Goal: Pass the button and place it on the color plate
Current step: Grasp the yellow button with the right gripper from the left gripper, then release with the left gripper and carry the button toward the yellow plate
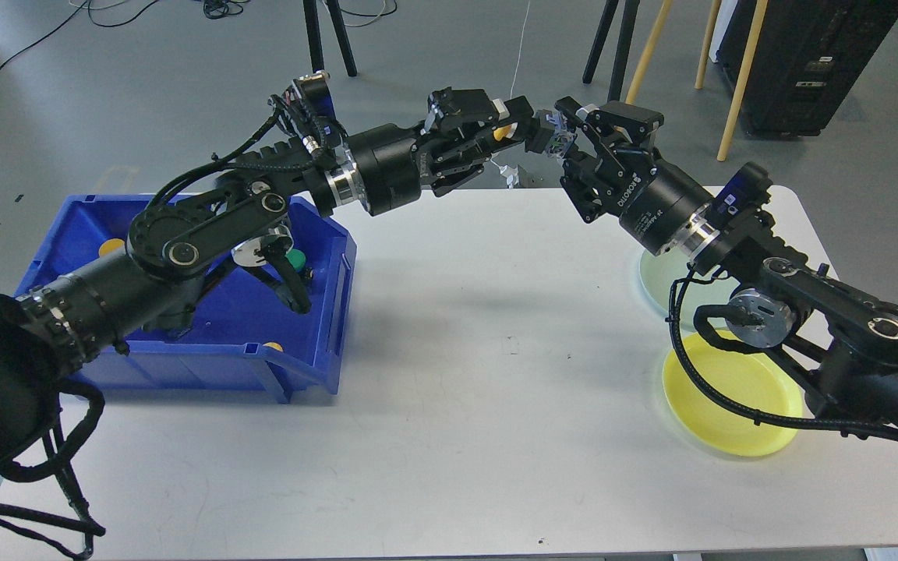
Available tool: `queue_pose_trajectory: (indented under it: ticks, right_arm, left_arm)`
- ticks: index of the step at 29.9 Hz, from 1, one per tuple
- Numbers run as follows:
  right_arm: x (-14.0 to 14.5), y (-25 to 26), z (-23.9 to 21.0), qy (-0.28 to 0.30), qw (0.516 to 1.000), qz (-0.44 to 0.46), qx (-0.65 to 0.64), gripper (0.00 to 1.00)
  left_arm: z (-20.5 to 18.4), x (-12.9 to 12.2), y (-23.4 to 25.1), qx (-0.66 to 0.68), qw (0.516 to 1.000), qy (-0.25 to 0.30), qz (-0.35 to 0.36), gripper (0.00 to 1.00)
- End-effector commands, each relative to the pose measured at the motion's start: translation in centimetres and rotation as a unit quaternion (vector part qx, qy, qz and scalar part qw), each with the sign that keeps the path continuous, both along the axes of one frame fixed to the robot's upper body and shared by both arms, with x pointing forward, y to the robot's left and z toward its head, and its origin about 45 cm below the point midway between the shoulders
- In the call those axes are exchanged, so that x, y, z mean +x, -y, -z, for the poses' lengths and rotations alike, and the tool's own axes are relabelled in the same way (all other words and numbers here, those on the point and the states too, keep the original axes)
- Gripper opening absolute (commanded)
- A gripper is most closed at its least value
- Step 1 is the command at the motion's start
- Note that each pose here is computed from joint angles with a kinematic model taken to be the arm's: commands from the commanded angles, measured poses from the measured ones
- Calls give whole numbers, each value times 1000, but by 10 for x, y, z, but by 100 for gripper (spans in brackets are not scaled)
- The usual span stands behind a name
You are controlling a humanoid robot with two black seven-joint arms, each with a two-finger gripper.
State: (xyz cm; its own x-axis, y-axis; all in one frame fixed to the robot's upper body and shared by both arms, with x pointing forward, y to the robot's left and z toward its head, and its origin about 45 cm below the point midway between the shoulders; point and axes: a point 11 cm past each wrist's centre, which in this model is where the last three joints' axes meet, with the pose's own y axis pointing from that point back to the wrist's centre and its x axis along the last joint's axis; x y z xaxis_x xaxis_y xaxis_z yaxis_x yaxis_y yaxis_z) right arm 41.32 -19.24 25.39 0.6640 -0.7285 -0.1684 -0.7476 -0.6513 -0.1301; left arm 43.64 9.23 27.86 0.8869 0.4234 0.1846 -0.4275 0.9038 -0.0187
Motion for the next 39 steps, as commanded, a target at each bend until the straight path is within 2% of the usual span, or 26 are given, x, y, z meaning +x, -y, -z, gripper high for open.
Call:
queue_pose_trajectory:
  ticks: [1, 3, 4, 10, 14, 18, 24, 28, 31, 35, 39]
  right_arm:
    - [0, 3, 1, -2, 1000, 5, 0, 0]
    - [1, 4, 1, -3, 1000, 6, -1, 0]
    - [1, 4, 1, -3, 1000, 7, -1, 0]
    - [1, 4, 2, -4, 1000, 9, -2, 0]
    - [1, 4, 2, -4, 1000, 10, -3, 0]
    - [1, 5, 2, -5, 1000, 11, -3, 0]
    - [1, 20, 5, -11, 999, 31, 5, 0]
    - [-5, 96, 8, -14, 995, 99, -23, 0]
    - [-26, 170, 15, -28, 984, 151, -94, 0]
    - [-79, 259, 35, -83, 955, 203, -199, 0]
    - [-122, 308, 47, -120, 921, 207, -307, 0]
  left_arm:
    - [1, 0, 0, 0, 1000, -1, 0, 9]
    - [1, 0, 0, 0, 1000, -1, 0, 14]
    - [1, 0, -1, -1, 1000, -2, -1, 19]
    - [2, 1, -3, -12, 1000, -7, -8, 65]
    - [3, 0, -3, -14, 1000, -9, -8, 68]
    - [2, 0, -3, -16, 1000, -9, -9, 79]
    - [2, 2, -9, -22, 1000, -10, -18, 87]
    - [-3, 10, -32, -20, 999, -4, -42, 89]
    - [-12, 22, -90, 13, 996, 15, -90, 91]
    - [-26, 26, -165, 76, 986, 43, -142, 93]
    - [-51, 23, -239, 235, 950, 117, -166, 95]
